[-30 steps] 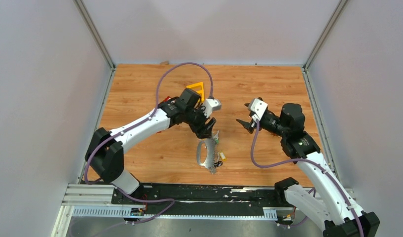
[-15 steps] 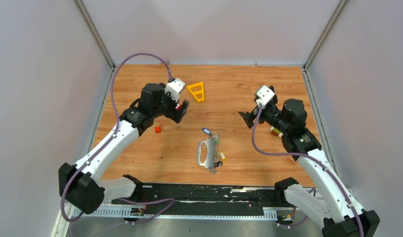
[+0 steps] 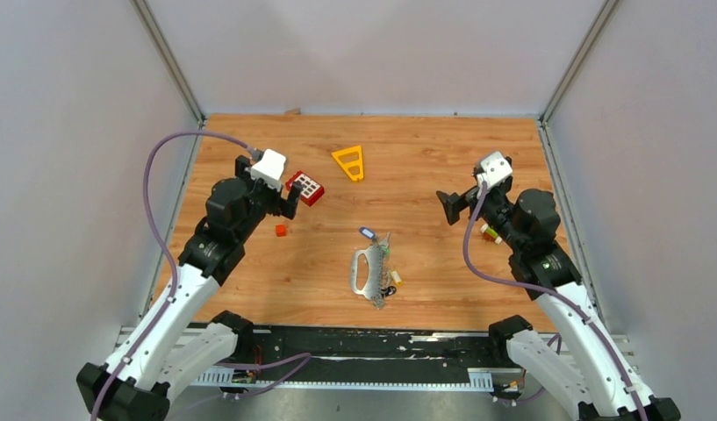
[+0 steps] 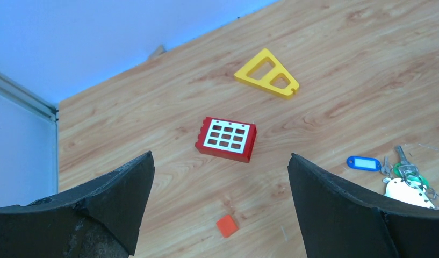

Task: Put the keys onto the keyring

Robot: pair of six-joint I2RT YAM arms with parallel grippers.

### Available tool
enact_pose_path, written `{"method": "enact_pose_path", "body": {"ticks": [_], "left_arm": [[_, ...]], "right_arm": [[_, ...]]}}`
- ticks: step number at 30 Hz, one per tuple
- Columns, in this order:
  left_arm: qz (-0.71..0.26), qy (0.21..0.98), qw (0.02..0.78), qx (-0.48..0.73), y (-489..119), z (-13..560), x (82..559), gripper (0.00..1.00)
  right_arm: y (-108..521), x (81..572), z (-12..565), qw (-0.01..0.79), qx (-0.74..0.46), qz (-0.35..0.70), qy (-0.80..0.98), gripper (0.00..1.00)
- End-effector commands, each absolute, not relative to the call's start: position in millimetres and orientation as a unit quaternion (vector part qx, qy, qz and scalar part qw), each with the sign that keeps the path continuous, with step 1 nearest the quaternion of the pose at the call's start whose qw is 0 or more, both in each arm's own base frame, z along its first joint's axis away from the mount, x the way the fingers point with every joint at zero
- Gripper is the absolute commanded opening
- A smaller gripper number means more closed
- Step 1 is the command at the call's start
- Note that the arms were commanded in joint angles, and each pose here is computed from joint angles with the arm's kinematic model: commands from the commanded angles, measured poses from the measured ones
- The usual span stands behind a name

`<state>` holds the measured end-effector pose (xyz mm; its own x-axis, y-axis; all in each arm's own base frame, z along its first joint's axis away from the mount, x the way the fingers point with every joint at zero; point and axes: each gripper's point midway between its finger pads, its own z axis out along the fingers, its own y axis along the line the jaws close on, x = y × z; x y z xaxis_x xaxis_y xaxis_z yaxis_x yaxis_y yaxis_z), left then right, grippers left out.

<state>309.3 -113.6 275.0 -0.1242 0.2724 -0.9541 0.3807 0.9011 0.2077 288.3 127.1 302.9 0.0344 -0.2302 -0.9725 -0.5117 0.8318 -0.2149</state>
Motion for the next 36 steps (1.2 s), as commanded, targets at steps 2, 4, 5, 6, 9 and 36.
{"method": "enact_pose_path", "body": {"ticks": [2, 4, 5, 6, 9, 36], "left_arm": [[-0.024, 0.699, 0.691, 0.180, -98, 297, 307, 1.00], [-0.028, 0.688, 0.706, 0.169, -97, 298, 305, 1.00], [-0.028, 0.685, 0.708, 0.167, -96, 297, 304, 1.00], [-0.028, 0.684, 0.710, 0.165, -96, 296, 304, 1.00], [-0.024, 0.680, 0.716, 0.156, -93, 295, 305, 1.00], [-0.038, 0.717, 0.672, 0.180, -103, 277, 308, 1.00]], "right_arm": [[118, 287, 306, 0.691, -0.236, 0.099, 0.676, 1.00], [118, 283, 309, 0.693, -0.238, 0.101, 0.673, 1.00], [117, 282, 310, 0.694, -0.238, 0.102, 0.672, 1.00], [117, 281, 312, 0.697, -0.237, 0.102, 0.669, 1.00], [114, 280, 314, 0.706, -0.230, 0.098, 0.663, 1.00], [104, 287, 306, 0.709, -0.207, 0.071, 0.670, 1.00]]}}
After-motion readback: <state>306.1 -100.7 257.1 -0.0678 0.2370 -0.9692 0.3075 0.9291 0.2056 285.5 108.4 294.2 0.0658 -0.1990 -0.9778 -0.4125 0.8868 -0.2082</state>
